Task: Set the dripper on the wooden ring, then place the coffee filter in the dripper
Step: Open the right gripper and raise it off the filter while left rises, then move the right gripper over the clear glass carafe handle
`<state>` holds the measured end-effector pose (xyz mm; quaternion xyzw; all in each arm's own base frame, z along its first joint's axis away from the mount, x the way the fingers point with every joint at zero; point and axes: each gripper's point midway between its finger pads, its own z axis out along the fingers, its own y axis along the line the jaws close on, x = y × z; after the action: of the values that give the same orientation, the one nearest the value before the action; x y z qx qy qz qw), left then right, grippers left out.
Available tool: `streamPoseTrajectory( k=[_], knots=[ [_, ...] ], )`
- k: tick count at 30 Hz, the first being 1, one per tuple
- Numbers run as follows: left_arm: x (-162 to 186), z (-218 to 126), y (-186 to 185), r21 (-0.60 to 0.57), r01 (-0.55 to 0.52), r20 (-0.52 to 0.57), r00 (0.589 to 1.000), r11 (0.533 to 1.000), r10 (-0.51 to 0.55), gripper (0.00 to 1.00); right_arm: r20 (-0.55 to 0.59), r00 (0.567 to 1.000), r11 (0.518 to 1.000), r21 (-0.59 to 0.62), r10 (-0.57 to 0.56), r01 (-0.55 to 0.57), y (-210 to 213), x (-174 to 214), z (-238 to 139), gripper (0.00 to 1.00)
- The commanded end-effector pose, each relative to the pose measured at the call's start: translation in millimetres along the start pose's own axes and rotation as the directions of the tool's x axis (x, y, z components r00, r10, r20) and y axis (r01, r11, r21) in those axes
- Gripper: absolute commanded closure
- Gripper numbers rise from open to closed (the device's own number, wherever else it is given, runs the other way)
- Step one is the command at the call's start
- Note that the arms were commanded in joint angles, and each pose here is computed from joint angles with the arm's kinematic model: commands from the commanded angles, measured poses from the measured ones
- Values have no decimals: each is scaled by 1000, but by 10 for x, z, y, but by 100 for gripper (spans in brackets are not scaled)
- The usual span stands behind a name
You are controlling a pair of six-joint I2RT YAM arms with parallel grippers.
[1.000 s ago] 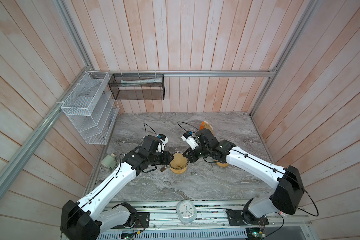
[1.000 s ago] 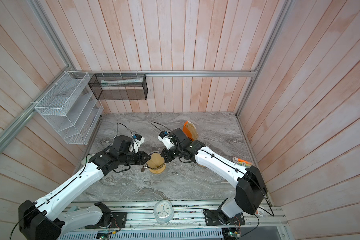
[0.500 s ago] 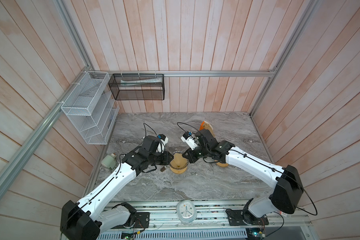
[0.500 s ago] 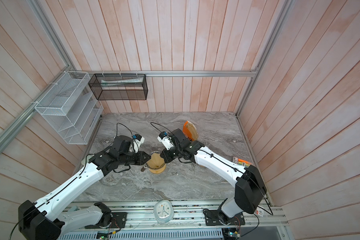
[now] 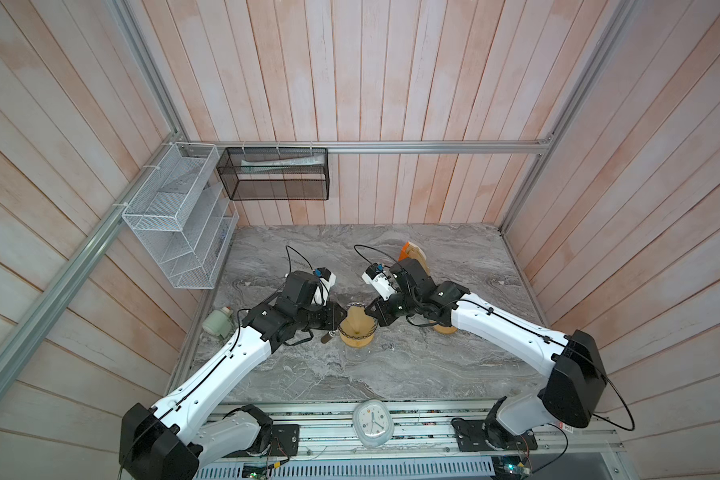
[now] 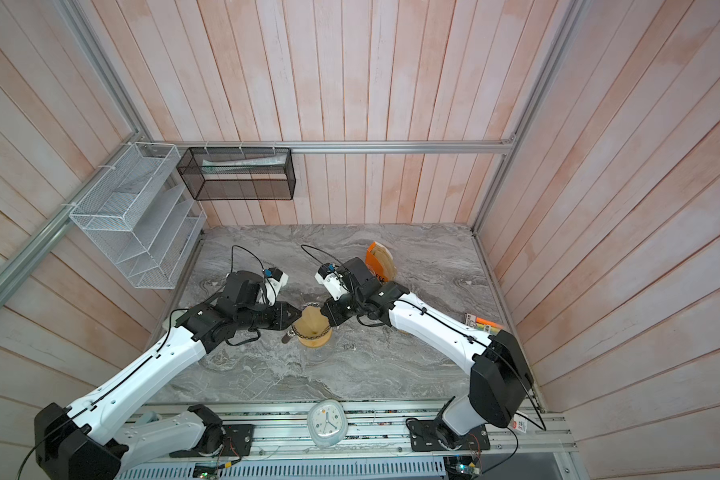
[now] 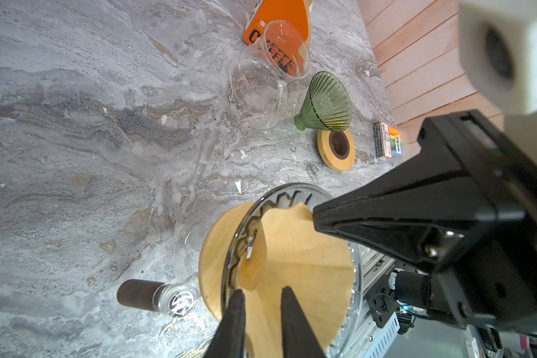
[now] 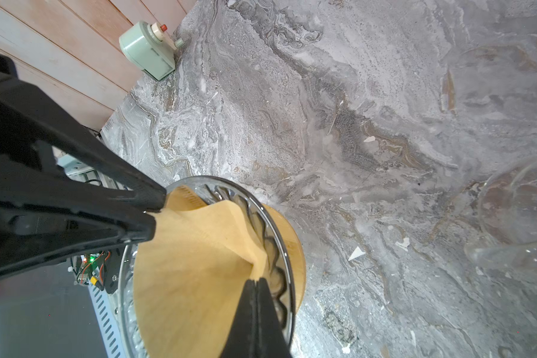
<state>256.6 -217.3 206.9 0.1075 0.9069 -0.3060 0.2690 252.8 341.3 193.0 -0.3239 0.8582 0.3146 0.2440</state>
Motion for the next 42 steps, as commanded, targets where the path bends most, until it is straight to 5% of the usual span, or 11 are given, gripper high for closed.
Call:
streamPoseTrajectory(
  k=[1,13,28,42],
  knots=[
    [-119,-124,-94,9,-23,44,999,1000,22,76,15,1000,1000,14,-2,2,14,-66,-96,96],
    [-183,-189,-119,3,-31,66,997,1000,31,76,49,999,1000,20,-10,9,57,-176,-208,84],
    [-305,-259,-153,-4,-45,112,993,999,45,76,126,992,999,33,-12,8,68,-369,-403,81],
    [-1388,-473,-183,25,-83,321,944,996,71,75,338,913,939,172,228,-298,-868,-658,-830,81]
  ],
)
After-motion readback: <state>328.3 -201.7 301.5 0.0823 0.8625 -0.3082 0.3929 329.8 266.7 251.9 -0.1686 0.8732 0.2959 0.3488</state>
